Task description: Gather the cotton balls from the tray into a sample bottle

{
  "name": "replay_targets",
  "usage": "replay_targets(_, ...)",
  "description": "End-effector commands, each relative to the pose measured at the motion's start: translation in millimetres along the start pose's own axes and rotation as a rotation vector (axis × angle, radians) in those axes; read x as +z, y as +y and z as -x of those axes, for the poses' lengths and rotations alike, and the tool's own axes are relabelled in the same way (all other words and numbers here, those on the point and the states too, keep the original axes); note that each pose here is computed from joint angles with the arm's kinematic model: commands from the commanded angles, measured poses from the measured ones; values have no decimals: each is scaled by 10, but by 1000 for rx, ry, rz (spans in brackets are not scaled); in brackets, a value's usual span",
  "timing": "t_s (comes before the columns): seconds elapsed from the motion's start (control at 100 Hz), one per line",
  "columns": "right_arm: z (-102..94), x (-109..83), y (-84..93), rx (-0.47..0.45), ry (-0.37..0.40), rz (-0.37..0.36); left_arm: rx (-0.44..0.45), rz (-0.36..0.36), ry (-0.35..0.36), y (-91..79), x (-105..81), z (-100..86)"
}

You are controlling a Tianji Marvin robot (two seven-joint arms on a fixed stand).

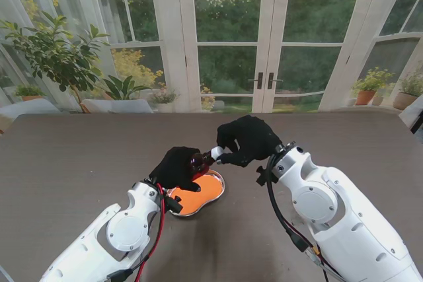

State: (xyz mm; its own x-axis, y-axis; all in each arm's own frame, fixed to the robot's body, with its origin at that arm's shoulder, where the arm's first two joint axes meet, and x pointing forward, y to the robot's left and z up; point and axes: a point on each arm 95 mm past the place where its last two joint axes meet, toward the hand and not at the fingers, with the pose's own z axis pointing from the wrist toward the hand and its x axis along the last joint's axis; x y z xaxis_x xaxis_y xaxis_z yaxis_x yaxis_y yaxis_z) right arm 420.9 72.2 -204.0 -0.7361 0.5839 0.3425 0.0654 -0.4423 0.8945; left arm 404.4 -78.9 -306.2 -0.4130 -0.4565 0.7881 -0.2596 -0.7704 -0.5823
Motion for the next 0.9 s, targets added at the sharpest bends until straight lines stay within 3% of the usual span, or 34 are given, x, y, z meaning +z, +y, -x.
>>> replay_targets(0.0,-66,8,-44,5,20,-19,-4,17,5,17,7,-12)
replay_targets(0.42,-36,48,-101,-37,20,-22,-2,15,3,11,-8,-8)
replay_targets(0.89,-49,46,-147,-19,26,-39,-3,19,6,15,-6,-13)
